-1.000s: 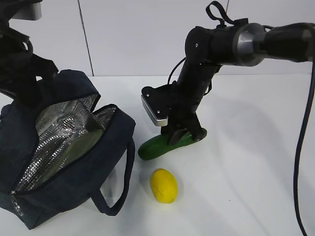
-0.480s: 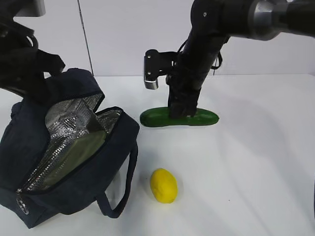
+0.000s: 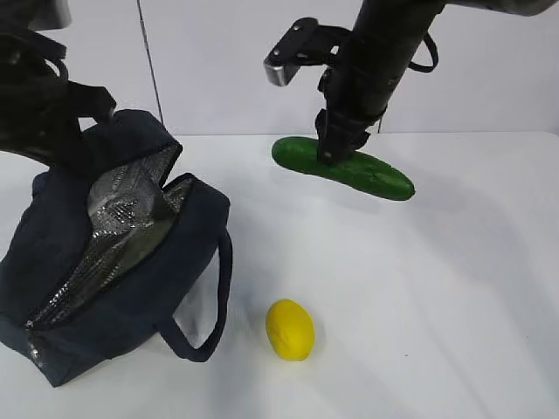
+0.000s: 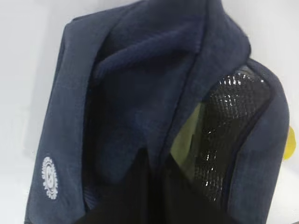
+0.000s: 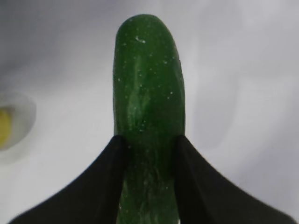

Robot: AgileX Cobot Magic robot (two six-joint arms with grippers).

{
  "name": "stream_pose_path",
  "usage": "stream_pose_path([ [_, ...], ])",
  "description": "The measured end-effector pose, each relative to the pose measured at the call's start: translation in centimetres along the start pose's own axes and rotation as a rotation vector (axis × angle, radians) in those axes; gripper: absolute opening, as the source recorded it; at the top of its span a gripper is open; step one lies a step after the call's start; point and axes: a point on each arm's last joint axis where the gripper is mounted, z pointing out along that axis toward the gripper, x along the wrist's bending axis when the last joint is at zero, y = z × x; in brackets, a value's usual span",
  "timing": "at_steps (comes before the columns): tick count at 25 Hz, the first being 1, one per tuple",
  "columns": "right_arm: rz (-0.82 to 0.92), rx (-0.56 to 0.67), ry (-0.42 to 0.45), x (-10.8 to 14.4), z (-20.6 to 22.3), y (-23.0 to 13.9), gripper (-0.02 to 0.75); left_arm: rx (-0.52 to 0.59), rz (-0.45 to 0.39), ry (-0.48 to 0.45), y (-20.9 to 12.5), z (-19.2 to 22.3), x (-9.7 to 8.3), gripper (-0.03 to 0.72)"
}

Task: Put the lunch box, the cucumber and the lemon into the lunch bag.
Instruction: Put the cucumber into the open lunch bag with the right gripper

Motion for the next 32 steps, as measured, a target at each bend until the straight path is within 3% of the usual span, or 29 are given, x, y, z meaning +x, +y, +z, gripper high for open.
stream_pose_path([
  [7,0.395,-0.047,-0.031,0.1,-3.2,0.0,0.262,0.026,-0.007,-0.001,0.3,1.5,0.0,-0.006],
  [11,0.653,-0.063,0.002,0.5,-4.1,0.1,0.262,0.027,0.003,-0.008,0.3,1.5,-0.1,-0.006],
  [16,0.891,-0.075,0.189,1.9,-4.3,0.8,0.262,0.027,0.016,-0.021,0.3,1.5,-0.2,-0.006],
  [20,0.983,-0.120,0.392,3.1,-4.9,2.0,0.262,0.025,0.025,-0.024,0.3,1.5,-0.2,-0.006],
  [23,1.018,-0.152,0.499,3.6,-5.3,2.7,0.262,0.013,0.026,-0.027,0.4,1.5,-0.3,-0.006],
  [27,1.043,-0.180,0.579,4.0,-5.7,3.2,0.262,0.005,0.027,-0.030,0.5,1.6,-0.3,-0.006],
  [32,1.085,-0.176,0.611,4.1,-5.8,3.4,0.262,0.002,0.048,-0.032,0.5,1.6,-0.3,-0.006],
])
